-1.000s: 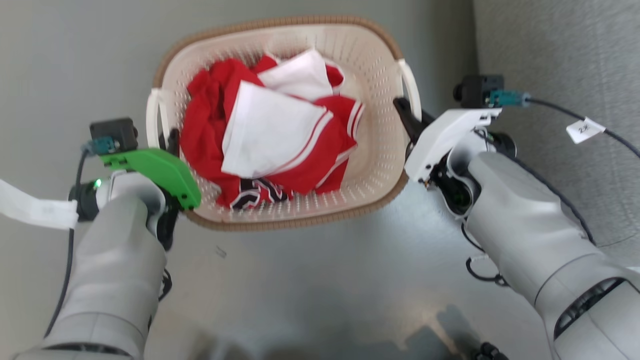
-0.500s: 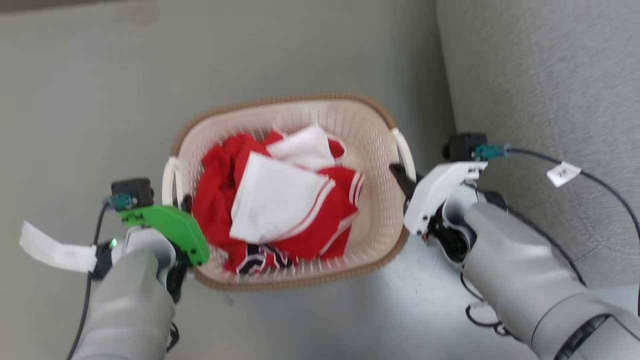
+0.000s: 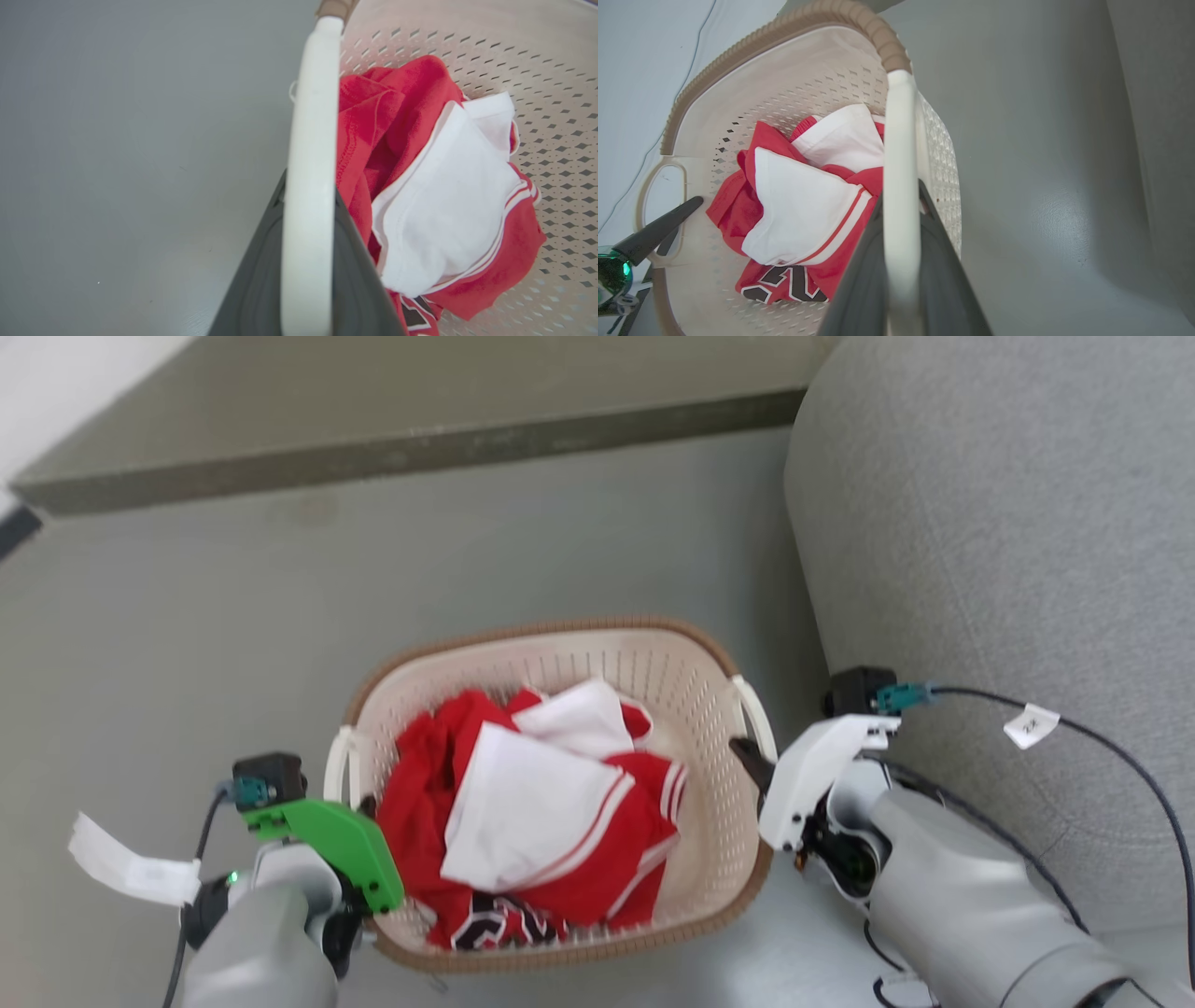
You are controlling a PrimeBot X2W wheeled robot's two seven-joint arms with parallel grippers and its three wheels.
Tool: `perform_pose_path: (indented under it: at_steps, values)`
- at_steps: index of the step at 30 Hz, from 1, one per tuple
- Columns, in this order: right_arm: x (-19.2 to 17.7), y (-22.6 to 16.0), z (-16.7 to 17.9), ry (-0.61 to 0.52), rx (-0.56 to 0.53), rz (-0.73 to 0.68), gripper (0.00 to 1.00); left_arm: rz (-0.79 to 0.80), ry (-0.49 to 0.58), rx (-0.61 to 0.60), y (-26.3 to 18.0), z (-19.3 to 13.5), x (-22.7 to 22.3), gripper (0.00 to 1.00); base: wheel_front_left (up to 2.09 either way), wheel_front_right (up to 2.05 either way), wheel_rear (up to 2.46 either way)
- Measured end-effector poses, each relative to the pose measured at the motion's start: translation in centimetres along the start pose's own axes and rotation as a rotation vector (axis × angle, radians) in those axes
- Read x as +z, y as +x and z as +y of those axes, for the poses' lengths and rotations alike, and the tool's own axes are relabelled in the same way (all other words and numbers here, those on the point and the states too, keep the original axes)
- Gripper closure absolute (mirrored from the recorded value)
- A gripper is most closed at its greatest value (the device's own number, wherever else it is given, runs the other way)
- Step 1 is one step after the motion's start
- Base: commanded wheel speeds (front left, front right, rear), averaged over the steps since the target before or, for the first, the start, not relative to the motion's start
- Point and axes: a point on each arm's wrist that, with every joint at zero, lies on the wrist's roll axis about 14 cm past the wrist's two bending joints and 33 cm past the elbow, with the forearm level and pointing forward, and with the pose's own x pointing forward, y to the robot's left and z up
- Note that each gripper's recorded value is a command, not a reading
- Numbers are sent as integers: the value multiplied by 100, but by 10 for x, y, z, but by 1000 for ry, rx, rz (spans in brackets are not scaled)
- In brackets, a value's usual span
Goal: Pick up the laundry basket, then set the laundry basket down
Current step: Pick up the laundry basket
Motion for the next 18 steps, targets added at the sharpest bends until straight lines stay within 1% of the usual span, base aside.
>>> perform_pose_path:
  at_steps: [11, 18]
  values:
    - [-20, -26, 9, 2, 6, 26, 100, 31, -16, -8, -30, -5, -19, 100, 0, 0, 0]
    - [-26, -37, 11, 16, 2, 30, 100, 29, -24, -21, -41, -10, -24, 100, 0, 0, 0]
